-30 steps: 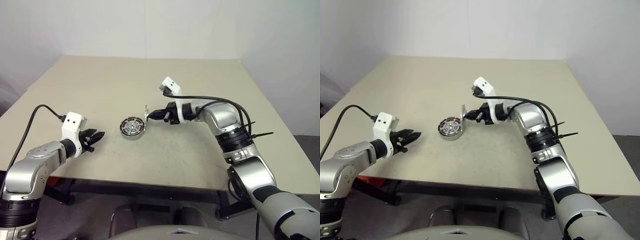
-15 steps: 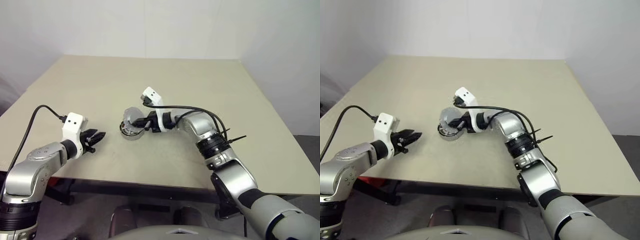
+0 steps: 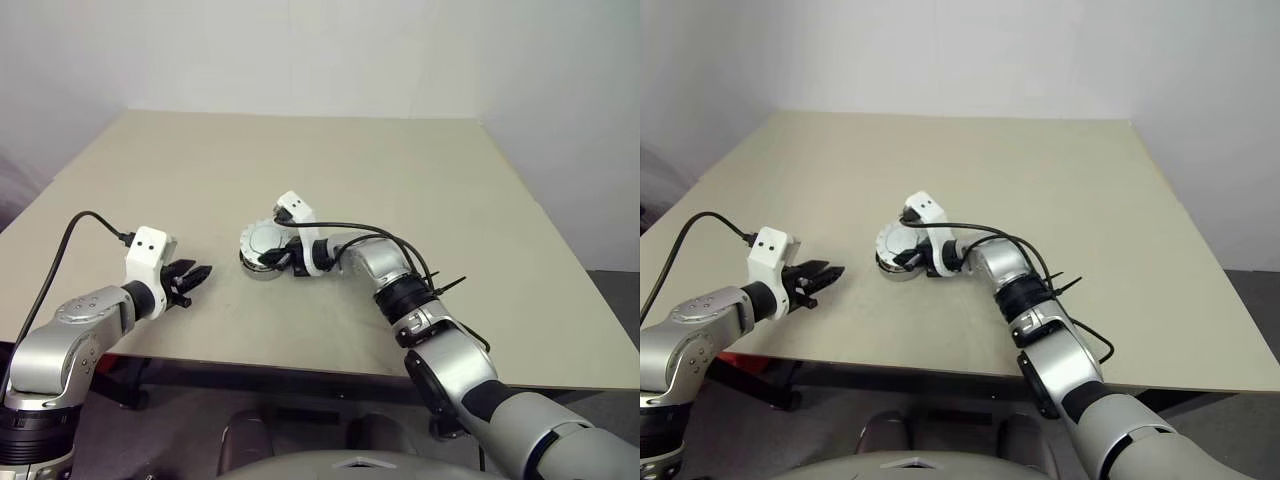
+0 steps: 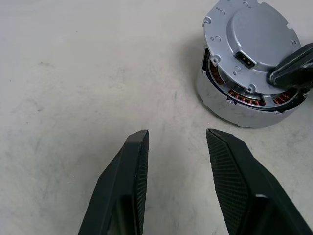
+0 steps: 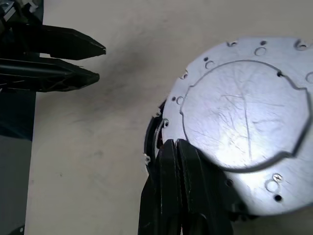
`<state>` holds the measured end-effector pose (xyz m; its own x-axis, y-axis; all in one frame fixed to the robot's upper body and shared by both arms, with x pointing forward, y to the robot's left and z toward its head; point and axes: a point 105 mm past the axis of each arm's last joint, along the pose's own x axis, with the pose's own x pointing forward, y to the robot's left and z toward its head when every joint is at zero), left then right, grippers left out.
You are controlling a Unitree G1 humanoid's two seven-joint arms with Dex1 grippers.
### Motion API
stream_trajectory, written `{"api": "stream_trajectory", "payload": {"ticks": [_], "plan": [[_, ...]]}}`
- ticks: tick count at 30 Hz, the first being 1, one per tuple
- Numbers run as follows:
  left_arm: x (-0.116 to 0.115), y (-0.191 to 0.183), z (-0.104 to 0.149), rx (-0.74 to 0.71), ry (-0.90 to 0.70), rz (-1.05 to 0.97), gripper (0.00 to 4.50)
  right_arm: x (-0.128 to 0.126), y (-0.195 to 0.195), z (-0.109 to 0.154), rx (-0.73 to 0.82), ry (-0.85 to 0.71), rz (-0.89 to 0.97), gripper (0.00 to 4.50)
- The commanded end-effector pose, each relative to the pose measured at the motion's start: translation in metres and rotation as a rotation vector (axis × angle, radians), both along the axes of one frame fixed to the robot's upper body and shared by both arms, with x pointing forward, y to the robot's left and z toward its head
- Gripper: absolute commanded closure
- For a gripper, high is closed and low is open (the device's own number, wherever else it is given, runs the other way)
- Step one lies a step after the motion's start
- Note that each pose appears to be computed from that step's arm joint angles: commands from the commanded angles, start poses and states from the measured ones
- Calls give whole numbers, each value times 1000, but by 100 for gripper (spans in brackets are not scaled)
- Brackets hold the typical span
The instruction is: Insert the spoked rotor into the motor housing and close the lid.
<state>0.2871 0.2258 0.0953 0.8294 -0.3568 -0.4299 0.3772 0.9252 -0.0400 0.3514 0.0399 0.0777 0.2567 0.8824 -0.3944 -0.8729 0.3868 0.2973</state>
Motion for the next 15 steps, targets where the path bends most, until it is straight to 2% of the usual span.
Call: {"api": "stream_trajectory", "payload": {"ticks": [1,6,8,10,15], "plan": [[5,0,18,14,-68,-4,253,-1,-1,26,55,-47,46,447],[6,0,17,10,-68,-8,253,-28,-15,78,258,-71,269,447],[6,-1,16,10,-66,-12,253,-28,-18,90,286,-91,275,447],[7,-2,16,10,-65,-16,253,-24,-17,92,290,-104,261,447],[10,-4,18,11,-70,-28,253,4,-3,73,250,-117,121,447]]}}
